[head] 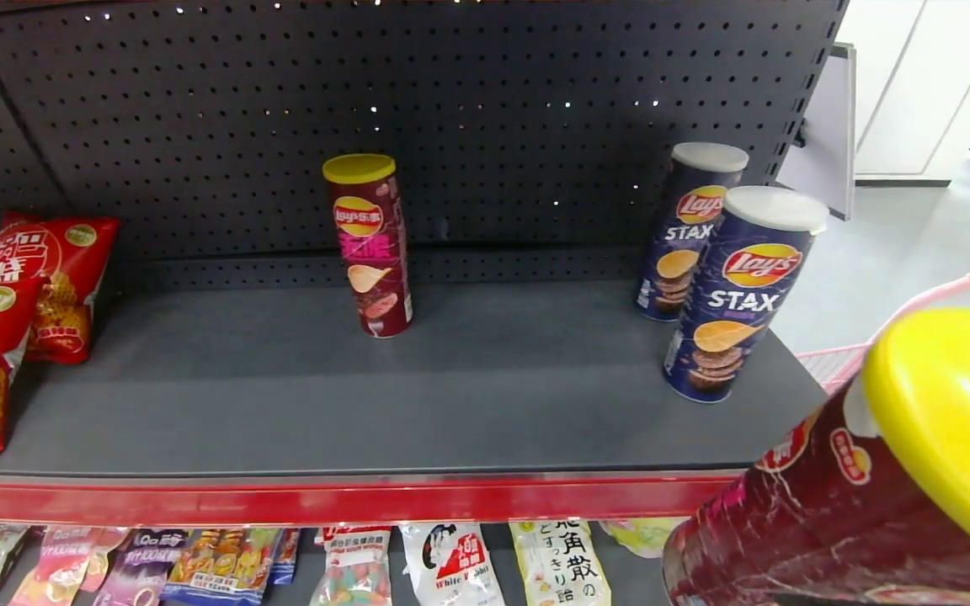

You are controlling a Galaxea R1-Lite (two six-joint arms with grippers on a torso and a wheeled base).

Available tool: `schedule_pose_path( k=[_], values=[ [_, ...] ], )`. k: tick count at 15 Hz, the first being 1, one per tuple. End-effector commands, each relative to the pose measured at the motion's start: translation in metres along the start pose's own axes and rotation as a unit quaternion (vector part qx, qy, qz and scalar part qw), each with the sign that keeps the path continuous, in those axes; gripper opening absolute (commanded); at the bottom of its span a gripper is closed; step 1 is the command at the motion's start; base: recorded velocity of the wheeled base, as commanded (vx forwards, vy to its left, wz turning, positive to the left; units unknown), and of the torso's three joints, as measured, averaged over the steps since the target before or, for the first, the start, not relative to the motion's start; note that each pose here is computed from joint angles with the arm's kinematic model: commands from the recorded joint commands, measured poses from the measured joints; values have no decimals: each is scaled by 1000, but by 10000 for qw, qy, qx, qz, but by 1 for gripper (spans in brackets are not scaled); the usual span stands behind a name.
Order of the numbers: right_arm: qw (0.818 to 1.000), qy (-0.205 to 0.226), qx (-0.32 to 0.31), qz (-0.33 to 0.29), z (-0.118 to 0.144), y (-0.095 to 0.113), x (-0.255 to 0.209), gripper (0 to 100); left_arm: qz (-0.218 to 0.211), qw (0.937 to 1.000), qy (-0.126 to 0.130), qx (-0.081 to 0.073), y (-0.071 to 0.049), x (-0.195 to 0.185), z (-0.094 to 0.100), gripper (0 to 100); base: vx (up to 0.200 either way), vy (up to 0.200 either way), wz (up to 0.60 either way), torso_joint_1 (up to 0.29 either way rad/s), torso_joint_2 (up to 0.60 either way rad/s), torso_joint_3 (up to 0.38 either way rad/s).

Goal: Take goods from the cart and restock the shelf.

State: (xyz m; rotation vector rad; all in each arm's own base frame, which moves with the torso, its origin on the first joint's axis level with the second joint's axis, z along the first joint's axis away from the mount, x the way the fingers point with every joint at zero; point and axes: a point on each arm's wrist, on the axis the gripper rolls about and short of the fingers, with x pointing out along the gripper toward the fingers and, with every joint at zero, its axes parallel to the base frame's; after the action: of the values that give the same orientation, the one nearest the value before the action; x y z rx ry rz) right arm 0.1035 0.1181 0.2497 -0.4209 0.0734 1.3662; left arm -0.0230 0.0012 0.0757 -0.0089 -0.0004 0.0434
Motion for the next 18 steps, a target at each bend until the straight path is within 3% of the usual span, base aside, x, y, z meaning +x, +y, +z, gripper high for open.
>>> schedule_pose_path(
  k=[1,9,18],
  values=[
    [10000,22,17,17,-1,0,1,0,5,10000,9,-1,0,0,0,100,0,200,0,2,7,2],
    [9999,72,52,49,-7,-1,6,0,-2,10000,9,-1,0,0,0,100,0,200,0,2,3,-1],
    [9999,71,81,32,-14,1,8,0,5,10000,9,-1,0,0,0,100,0,0,0,0,0,0]
  ],
)
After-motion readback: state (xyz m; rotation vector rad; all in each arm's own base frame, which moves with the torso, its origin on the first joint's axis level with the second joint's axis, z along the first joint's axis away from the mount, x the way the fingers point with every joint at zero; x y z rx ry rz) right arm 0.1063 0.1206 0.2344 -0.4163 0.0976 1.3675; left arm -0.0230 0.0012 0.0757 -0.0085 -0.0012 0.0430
